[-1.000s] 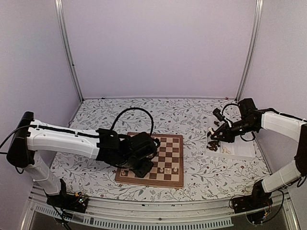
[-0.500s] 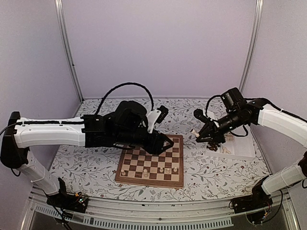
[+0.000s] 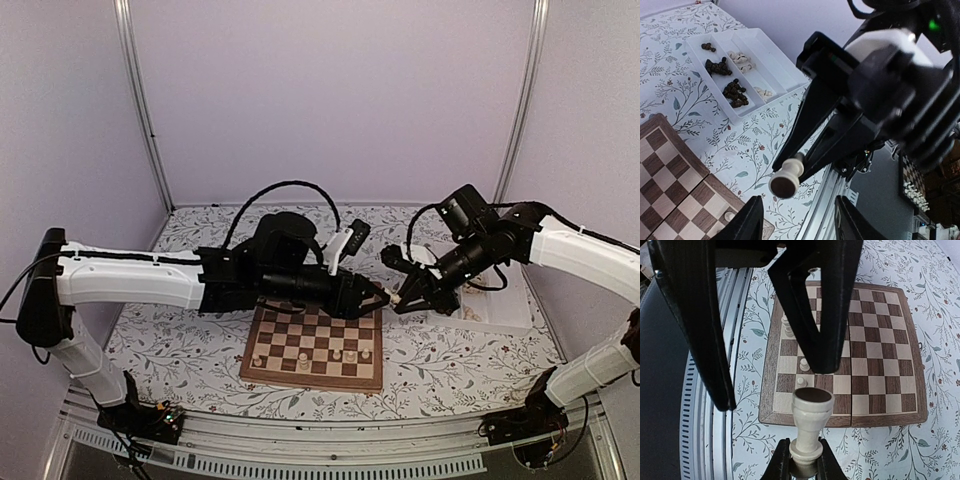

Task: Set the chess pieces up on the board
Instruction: Place the chess piece on the chessboard.

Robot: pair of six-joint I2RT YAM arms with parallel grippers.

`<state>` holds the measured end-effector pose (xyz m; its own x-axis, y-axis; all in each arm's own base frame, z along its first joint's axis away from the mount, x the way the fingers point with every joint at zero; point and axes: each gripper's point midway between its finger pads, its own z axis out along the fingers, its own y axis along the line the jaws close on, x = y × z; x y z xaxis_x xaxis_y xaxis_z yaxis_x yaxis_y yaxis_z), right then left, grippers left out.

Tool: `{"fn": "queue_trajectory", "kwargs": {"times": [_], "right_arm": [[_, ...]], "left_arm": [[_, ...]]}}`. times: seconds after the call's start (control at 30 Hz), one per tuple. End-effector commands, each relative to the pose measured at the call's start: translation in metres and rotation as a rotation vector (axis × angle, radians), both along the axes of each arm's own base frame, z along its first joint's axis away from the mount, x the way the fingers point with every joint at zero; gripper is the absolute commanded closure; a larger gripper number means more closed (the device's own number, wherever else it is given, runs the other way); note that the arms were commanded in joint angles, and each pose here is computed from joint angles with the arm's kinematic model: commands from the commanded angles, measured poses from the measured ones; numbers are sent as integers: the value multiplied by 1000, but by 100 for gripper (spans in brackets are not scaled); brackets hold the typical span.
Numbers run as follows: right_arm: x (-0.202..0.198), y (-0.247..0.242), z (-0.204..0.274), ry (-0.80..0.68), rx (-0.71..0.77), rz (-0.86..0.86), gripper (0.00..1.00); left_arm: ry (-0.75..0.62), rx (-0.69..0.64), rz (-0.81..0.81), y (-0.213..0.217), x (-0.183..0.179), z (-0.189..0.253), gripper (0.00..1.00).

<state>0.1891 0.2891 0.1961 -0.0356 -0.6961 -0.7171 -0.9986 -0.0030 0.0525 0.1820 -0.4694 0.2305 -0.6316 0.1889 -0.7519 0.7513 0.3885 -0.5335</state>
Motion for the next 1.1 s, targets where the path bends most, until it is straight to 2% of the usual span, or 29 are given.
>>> {"fn": "queue_trajectory", "kwargs": {"times": [0.0, 0.2, 0.47, 0.67, 0.83, 0.97, 1.0, 1.07], "right_arm": [[-4, 5, 0, -14, -26, 24, 96], [-8, 8, 4, -7, -14, 44, 96], [-10, 9, 2, 4, -14, 52, 96], [-11, 8, 0, 4, -22, 56, 96], [-12, 8, 1, 2, -20, 56, 95], [-11, 8, 10, -8, -6, 51, 90], [-10, 9, 14, -14, 0, 49, 86], [-3, 6, 27, -26, 33, 20, 71]], "left_arm": [[19, -67, -29, -8, 5, 4, 51], [40, -74, -57, -15, 6, -3, 56], [55, -84, -63, -15, 9, -7, 75], [59, -92, -58, -12, 12, -6, 72], [65, -100, -66, -13, 11, -7, 82], [70, -104, -68, -12, 11, -7, 89], [69, -105, -64, -11, 11, -7, 90], [63, -120, -51, -9, 13, -2, 91]]}}
